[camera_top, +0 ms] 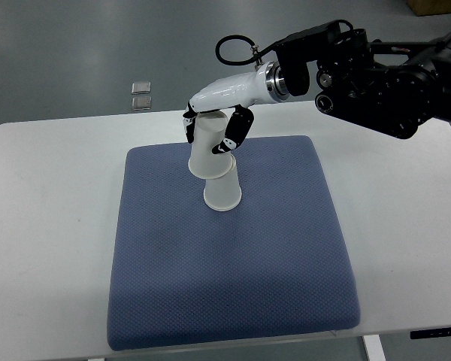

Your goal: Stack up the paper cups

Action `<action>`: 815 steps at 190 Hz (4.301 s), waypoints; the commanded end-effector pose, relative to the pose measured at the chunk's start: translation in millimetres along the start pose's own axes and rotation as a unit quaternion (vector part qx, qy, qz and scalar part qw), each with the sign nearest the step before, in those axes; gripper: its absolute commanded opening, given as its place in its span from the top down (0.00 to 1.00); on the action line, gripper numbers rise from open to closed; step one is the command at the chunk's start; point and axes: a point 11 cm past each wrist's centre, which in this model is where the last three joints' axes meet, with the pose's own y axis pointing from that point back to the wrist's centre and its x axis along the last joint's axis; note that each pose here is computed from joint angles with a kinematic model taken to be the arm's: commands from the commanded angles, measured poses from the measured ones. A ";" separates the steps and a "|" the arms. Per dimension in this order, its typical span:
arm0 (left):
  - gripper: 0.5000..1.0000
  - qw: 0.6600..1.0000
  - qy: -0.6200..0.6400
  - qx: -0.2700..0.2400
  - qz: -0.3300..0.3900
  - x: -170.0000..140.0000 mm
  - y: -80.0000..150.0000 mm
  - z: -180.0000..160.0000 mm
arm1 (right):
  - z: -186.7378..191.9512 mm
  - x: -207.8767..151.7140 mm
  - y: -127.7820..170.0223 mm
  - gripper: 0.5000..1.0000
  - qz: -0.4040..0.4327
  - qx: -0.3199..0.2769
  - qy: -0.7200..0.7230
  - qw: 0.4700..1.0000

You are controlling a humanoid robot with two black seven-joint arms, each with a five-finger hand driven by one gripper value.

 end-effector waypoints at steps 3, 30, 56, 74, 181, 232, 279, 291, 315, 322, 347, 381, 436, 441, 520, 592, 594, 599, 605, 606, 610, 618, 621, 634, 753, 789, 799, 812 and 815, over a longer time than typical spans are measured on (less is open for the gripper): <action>0.00 1.000 0.000 0.000 0.000 0.1 0.0 0.1 | 0.7 -1.5 0.1 0.67 -0.004 -0.001 -0.002 1.000; 0.00 1.000 0.000 0.000 0.000 0.1 0.0 0.1 | 1.2 2.3 3.0 0.67 -0.006 -0.004 0.000 1.000; 0.00 1.000 0.000 0.000 0.000 0.1 0.0 0.1 | -1.0 12.9 7.7 0.67 -0.005 -0.006 0.009 1.000; 0.00 1.000 0.000 0.000 0.000 -0.1 0.0 0.1 | -2.0 18.2 10.8 0.66 -0.010 -0.009 0.012 1.000; 0.00 1.000 0.000 0.000 0.000 0.1 0.0 0.1 | 3.1 6.4 8.1 0.66 -0.018 -0.013 0.007 1.000; 0.00 1.000 0.000 0.000 0.000 -0.1 0.0 0.1 | 6.2 0.3 6.5 0.66 -0.019 -0.014 0.003 1.000; 0.00 1.000 0.000 0.001 0.000 0.0 0.0 -0.8 | 7.8 -5.5 3.6 0.66 -0.014 -0.012 -0.004 1.000; 0.00 1.000 0.000 0.000 0.000 -0.1 0.0 0.1 | 10.0 -9.2 2.6 0.66 -0.013 -0.013 -0.007 1.000; 0.00 1.000 0.000 0.000 0.000 -0.1 0.0 0.1 | 11.0 -10.6 1.2 0.55 -0.008 -0.013 -0.011 1.000; 0.00 1.000 0.000 0.000 0.000 0.1 0.0 0.1 | 11.3 -11.9 0.9 0.52 -0.009 -0.013 -0.013 1.000; 0.00 1.000 0.000 0.000 0.000 0.1 0.0 0.1 | 11.7 -16.0 -0.2 0.24 -0.011 -0.010 -0.023 1.000; 0.00 1.000 0.000 0.000 0.000 0.1 0.0 0.1 | 10.6 -16.8 -0.8 0.19 -0.014 -0.008 -0.024 1.000; 0.00 1.000 0.000 0.001 0.000 0.0 0.0 -0.8 | 15.4 -16.2 3.0 0.18 -0.010 -0.012 -0.028 0.999; 0.00 1.000 0.000 0.000 0.000 -0.1 0.0 0.1 | 17.5 -16.8 3.6 0.18 -0.008 -0.013 -0.031 0.999; 0.00 1.000 0.000 0.000 0.000 0.1 0.0 0.1 | 92.9 -31.5 25.6 0.18 0.155 -0.014 -0.341 0.927; 0.00 1.000 0.000 0.000 0.000 0.1 0.0 0.1 | 155.2 -87.7 49.6 0.18 0.336 -0.008 -0.610 0.718; 0.00 1.000 0.000 0.000 0.000 -0.1 0.0 0.1 | 156.2 -90.1 49.6 0.18 0.339 -0.008 -0.617 0.710; 0.00 1.000 0.000 0.001 0.000 0.0 0.0 -0.8 | 158.3 -95.6 50.3 0.18 0.347 -0.007 -0.630 0.695; 0.00 1.000 0.001 0.001 0.000 0.0 0.0 -0.8 | 161.6 -102.2 52.2 0.18 0.360 -0.006 -0.648 0.672; 0.00 1.000 0.001 0.001 0.000 0.1 0.0 -0.9 | 162.2 -105.3 51.9 0.18 0.363 -0.005 -0.654 0.664; 0.00 1.000 0.001 0.001 0.000 0.1 0.0 -0.8 | 164.5 -111.1 53.0 0.18 0.371 -0.007 -0.664 0.649; 0.00 1.000 0.001 0.001 0.000 0.1 0.0 -0.8 | 166.8 -119.7 53.1 0.18 0.380 -0.009 -0.679 0.627; 0.00 1.000 0.001 0.001 0.000 0.0 0.0 -0.9 | 166.9 -125.5 51.6 0.18 0.385 -0.010 -0.689 0.614; 0.00 1.000 0.000 0.001 0.000 0.0 0.0 -1.7 | 164.0 -138.5 43.2 0.18 0.393 -0.008 -0.712 0.582; 0.00 1.000 0.000 0.001 0.000 0.1 0.0 -0.8 | 163.7 -138.5 37.0 0.18 0.455 0.030 -0.771 0.443; 0.00 1.000 0.000 0.001 0.000 0.0 0.0 -0.8 | 165.1 -138.6 39.3 0.18 0.458 0.031 -0.771 0.441; 0.00 1.000 0.000 0.001 0.000 0.0 0.0 -0.8 | 163.7 -139.1 37.3 0.18 0.456 0.032 -0.772 0.441; 0.00 1.000 0.000 0.001 0.000 0.0 0.0 -0.8 | 163.9 -138.9 37.5 0.18 0.457 0.033 -0.773 0.439; 0.00 1.000 0.000 0.001 0.000 0.0 0.0 -0.8 | 163.8 -138.7 37.6 0.18 0.457 0.034 -0.772 0.440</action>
